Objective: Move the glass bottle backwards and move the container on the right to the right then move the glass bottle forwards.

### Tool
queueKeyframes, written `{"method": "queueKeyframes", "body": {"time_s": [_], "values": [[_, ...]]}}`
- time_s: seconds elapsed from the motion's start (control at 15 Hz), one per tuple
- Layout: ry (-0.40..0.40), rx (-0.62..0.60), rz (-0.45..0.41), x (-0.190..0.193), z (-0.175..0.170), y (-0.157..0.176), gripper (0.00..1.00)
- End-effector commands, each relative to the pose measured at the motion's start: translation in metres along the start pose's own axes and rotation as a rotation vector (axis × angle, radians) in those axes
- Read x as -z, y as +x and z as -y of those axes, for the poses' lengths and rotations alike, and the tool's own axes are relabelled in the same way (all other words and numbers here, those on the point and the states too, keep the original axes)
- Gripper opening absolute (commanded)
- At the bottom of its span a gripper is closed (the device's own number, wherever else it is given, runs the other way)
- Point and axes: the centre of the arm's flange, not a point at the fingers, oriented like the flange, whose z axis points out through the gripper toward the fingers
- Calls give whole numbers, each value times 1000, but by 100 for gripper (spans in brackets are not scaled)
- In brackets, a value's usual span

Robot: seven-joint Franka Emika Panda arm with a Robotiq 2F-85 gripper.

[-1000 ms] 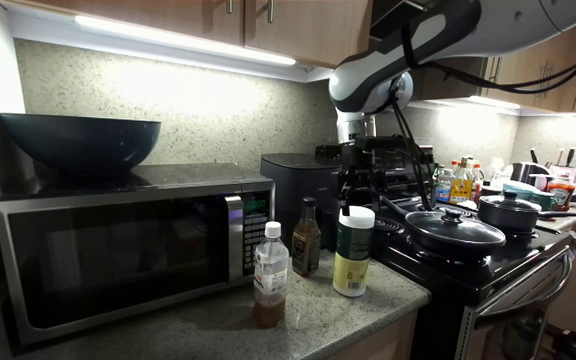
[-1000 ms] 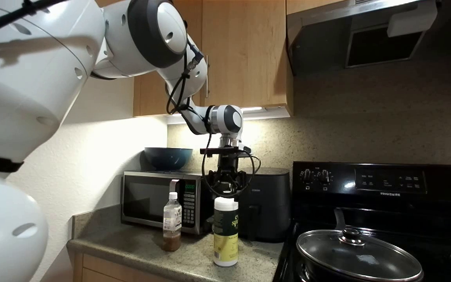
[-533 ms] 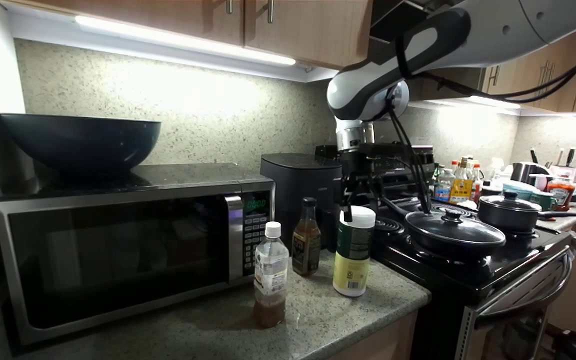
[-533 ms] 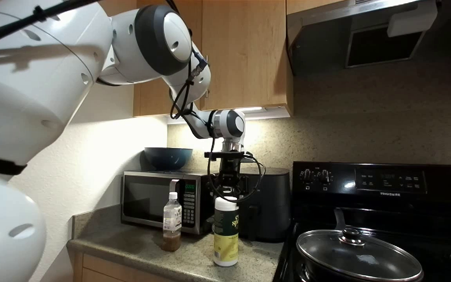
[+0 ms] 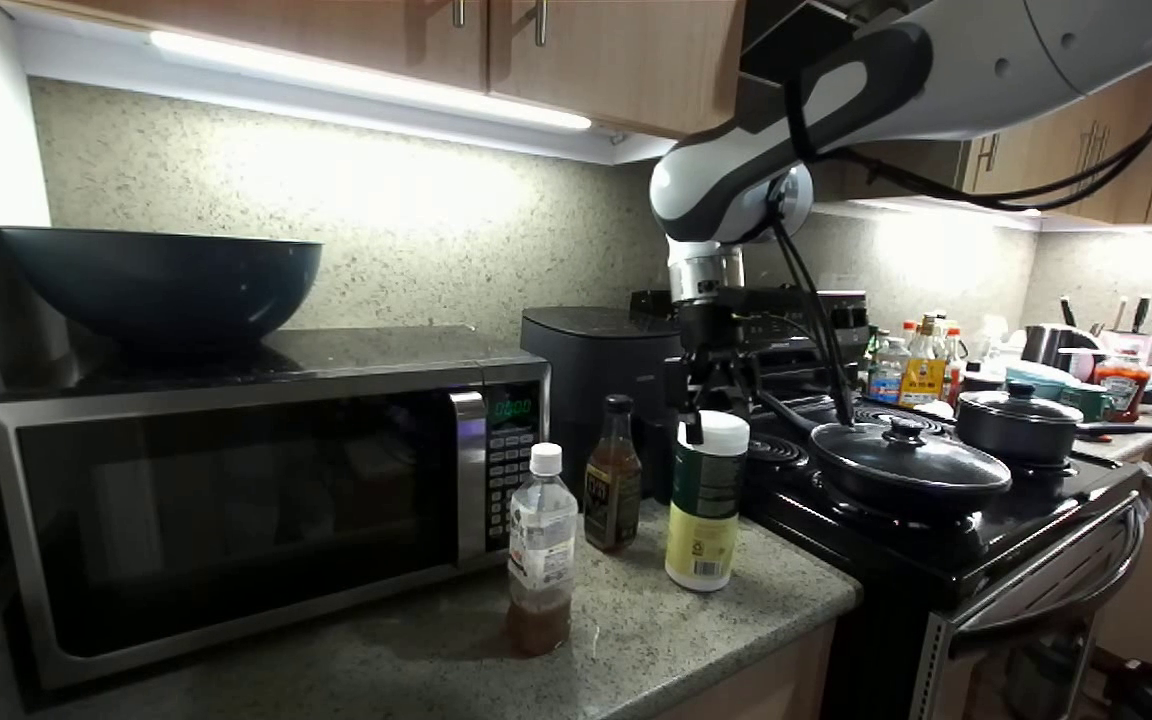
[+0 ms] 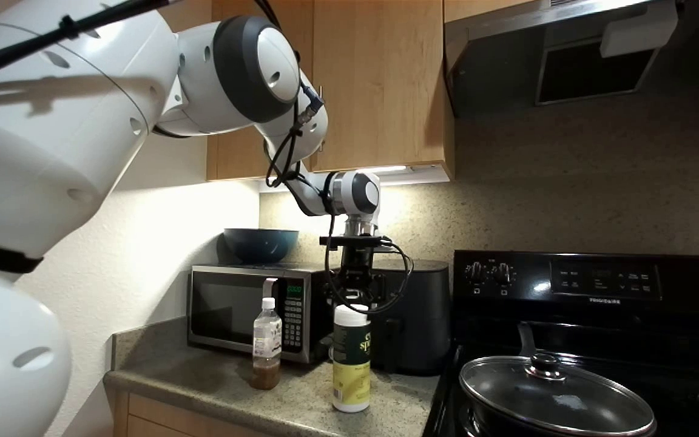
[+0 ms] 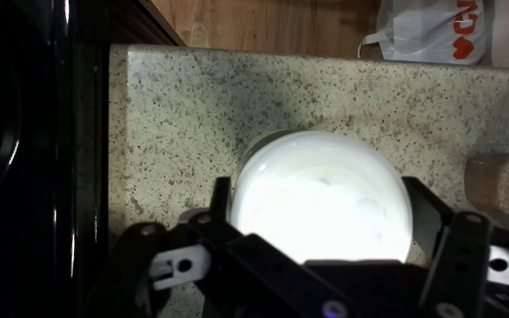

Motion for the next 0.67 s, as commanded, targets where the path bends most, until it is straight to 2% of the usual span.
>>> {"method": "queueKeyframes", "body": {"time_s": [0.0,0.33,0.6], "values": [[-25,-64,-18,6,-11,-10,67],[-27,-244,-87,10,-44,-24,67],[-18,-340,-89,8,-67,-28,67]]}}
